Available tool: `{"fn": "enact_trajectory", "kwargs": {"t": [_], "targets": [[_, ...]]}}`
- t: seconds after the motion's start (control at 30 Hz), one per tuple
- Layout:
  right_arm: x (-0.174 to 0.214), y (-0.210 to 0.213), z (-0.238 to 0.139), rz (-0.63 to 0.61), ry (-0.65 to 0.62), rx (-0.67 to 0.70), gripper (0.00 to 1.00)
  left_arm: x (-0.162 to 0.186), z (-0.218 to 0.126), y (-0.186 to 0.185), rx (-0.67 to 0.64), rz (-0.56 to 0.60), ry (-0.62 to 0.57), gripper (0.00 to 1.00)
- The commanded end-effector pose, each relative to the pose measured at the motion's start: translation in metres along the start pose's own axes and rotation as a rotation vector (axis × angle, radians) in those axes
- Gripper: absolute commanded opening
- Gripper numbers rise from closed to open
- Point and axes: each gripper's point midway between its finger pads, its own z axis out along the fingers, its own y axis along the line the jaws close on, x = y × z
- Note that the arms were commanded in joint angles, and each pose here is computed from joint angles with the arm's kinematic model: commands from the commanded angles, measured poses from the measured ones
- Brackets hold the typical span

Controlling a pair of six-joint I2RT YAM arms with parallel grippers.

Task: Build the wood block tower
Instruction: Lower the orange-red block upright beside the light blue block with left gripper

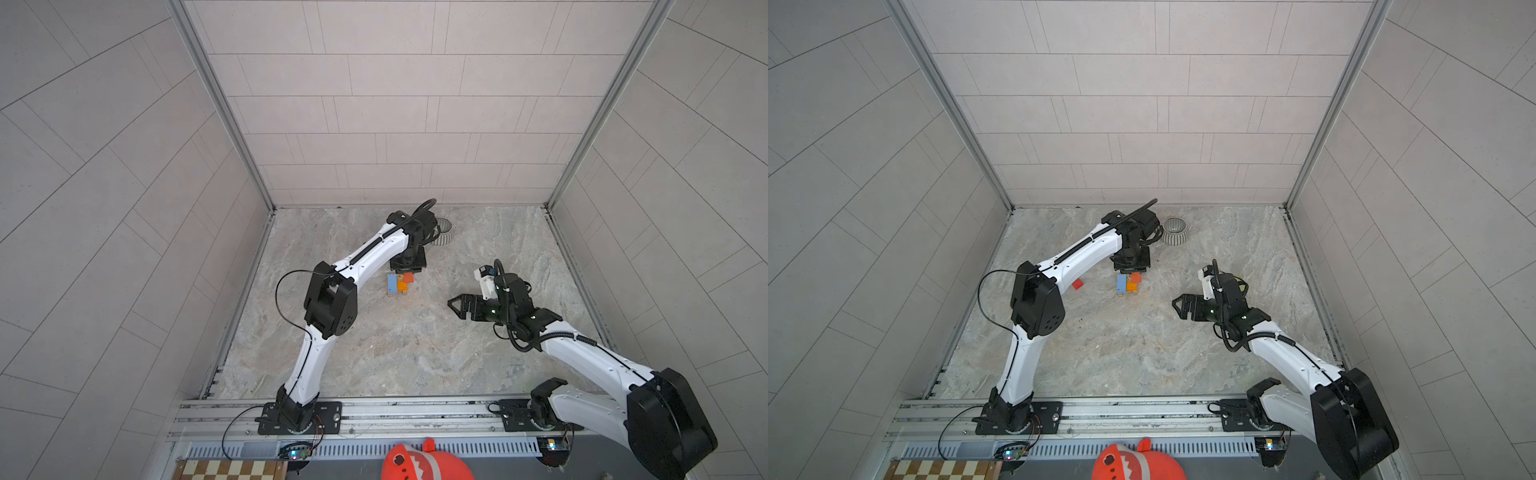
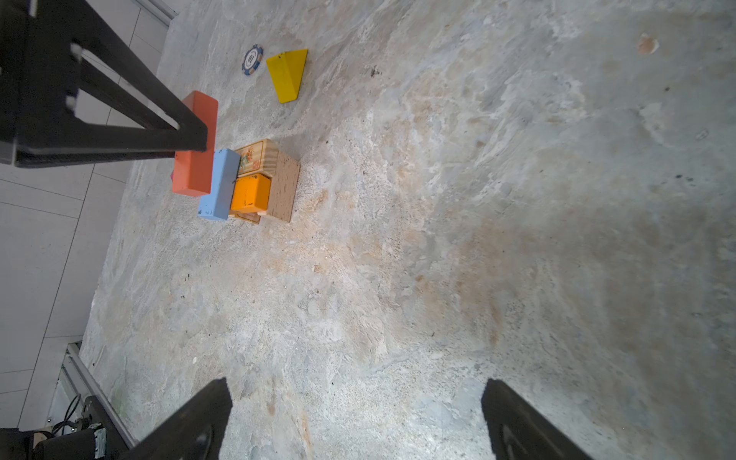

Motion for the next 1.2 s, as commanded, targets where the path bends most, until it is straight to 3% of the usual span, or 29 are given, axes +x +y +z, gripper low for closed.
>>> {"fn": "enact_trajectory", "kwargs": {"t": [0.0,1.17], "targets": [[0.000,0.000,0.001,0.014,-0.003,-0.006,1.00,-0.001,0.008,0.006,-0.019,-0.001,0.014,0.24],[0.004,-0.002,0.006,0.026,0.014,-0.009,1.00,0.001,0.015,0.024,-0.056,-0.008,0.018,0.24]]}}
